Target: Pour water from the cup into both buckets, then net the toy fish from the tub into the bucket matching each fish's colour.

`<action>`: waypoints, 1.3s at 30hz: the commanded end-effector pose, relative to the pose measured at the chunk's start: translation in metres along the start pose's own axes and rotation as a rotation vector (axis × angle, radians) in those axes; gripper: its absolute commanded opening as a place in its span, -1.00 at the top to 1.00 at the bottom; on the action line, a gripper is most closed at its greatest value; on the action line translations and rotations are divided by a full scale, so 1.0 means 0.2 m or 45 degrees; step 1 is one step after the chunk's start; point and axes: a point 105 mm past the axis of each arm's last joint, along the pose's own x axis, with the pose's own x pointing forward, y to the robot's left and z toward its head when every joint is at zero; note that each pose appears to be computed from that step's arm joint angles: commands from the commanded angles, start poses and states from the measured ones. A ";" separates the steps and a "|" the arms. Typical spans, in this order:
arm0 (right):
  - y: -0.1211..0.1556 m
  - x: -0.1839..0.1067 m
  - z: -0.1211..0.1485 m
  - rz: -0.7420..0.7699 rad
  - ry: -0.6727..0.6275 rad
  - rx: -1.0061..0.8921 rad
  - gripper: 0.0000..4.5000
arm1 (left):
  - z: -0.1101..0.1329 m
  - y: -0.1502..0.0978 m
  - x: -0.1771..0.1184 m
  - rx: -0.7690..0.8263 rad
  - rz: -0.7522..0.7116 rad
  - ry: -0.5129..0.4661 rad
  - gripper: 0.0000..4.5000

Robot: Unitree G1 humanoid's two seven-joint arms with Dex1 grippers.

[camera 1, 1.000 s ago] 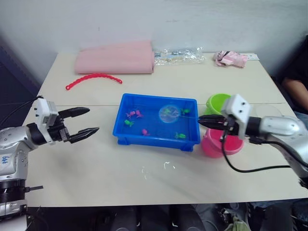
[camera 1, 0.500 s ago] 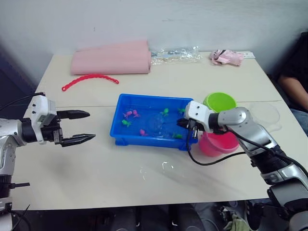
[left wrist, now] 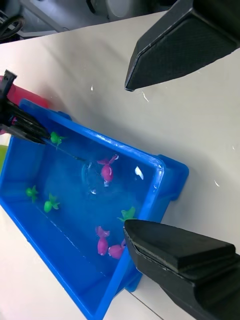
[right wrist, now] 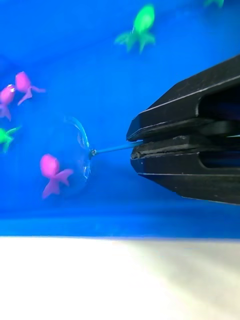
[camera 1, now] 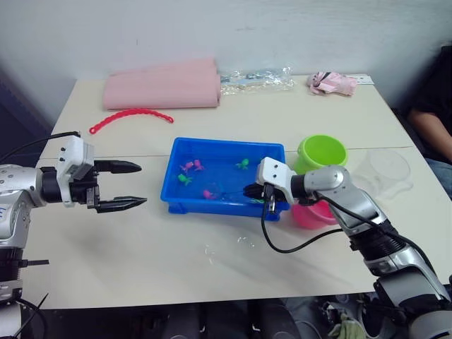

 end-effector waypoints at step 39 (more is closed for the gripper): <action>0.27 -1.28 -0.17 -0.830 -0.006 -0.138 1.00 | 0.24 -0.17 0.67 0.003 -0.470 -0.470 -0.99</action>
